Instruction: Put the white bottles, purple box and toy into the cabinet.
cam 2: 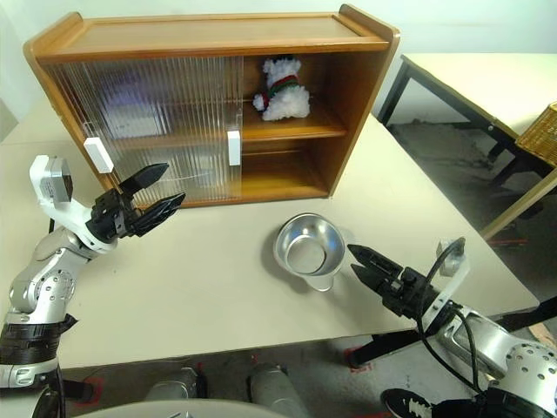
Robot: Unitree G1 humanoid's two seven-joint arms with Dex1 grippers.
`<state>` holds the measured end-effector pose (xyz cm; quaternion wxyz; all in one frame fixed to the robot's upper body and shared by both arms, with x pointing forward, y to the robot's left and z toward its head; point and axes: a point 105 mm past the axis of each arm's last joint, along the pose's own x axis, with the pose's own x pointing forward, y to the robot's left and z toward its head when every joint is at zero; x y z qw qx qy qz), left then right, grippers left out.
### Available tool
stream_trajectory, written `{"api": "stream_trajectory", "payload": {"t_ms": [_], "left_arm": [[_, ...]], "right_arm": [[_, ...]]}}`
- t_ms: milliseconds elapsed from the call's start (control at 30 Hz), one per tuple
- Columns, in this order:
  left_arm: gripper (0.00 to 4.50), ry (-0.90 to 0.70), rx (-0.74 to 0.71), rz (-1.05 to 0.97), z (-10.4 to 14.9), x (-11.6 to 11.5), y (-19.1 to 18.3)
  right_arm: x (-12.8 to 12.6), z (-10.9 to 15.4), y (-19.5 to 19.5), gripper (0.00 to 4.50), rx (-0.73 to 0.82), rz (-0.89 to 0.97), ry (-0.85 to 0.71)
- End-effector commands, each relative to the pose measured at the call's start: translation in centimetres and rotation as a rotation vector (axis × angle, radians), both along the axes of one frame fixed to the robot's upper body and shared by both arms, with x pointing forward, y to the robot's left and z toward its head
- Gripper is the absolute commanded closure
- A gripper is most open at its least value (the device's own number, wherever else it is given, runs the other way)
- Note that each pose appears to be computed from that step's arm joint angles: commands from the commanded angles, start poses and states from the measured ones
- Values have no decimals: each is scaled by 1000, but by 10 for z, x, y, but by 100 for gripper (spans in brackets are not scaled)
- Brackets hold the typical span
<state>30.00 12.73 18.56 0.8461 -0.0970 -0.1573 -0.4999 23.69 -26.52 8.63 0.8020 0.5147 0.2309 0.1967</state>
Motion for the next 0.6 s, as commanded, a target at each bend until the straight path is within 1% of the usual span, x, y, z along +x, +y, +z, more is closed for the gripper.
{"api": "stream_trajectory", "payload": {"t_ms": [33, 300, 467, 600], "left_arm": [[0, -1, 14, 6, 1, -1, 2], [0, -5, 20, 9, 2, 0, 3], [0, -8, 27, 13, 3, 0, 5], [0, -8, 30, 16, 4, 0, 6]], "right_arm": [[-8, -7, 7, 2, 36, 41, 47], [-20, -13, 29, 2, 118, 144, 97], [-21, -18, 38, 2, 167, 202, 130], [-24, -24, 45, 2, 171, 229, 148]]}}
